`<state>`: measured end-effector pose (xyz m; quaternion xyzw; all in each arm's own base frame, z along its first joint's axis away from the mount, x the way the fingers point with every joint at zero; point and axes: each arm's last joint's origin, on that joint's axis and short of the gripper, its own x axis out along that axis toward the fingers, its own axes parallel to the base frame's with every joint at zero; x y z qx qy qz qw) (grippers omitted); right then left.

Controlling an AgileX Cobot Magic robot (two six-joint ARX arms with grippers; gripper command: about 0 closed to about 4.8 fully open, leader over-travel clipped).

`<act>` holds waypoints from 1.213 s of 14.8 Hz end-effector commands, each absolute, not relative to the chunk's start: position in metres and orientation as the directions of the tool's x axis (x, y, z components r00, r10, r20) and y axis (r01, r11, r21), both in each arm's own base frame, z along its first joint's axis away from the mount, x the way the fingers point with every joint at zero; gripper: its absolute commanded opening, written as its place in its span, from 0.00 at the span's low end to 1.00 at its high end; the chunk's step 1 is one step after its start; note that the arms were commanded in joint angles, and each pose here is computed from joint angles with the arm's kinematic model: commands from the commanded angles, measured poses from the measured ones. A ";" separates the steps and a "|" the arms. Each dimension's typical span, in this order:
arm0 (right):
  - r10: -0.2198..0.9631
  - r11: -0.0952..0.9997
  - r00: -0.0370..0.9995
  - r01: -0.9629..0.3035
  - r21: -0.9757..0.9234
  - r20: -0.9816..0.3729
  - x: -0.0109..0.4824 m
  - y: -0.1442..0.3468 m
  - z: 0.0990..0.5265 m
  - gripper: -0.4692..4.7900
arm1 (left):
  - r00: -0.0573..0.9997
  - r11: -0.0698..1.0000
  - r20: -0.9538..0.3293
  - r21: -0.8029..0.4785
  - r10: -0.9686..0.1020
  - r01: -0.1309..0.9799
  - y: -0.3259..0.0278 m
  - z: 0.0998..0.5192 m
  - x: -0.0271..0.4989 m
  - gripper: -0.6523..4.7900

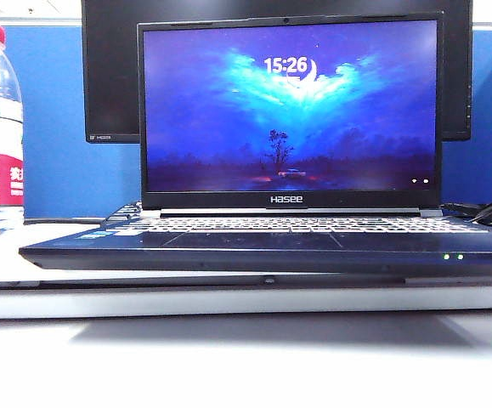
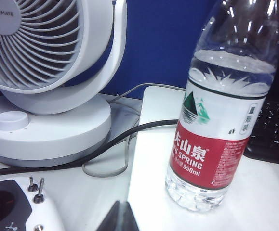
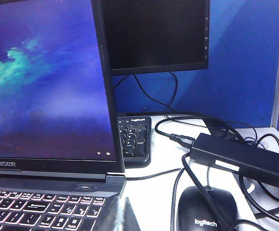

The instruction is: Close the lid of the black laptop.

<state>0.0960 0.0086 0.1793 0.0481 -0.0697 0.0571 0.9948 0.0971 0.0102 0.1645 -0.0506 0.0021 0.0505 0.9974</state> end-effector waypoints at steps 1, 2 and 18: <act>0.102 0.990 0.983 -0.116 0.085 0.153 0.096 0.009 0.179 0.08 | 0.995 0.990 0.008 -0.093 0.104 -0.103 0.010 0.166 0.097 0.11; 0.102 0.990 0.983 -0.116 0.085 0.153 0.096 0.009 0.179 0.08 | 0.995 0.990 0.008 -0.093 0.104 -0.103 0.010 0.166 0.097 0.11; 0.360 0.771 0.748 -0.575 0.274 0.557 0.075 0.015 0.343 0.08 | 0.560 0.461 0.469 -0.317 -0.683 0.829 -0.017 0.264 0.054 0.11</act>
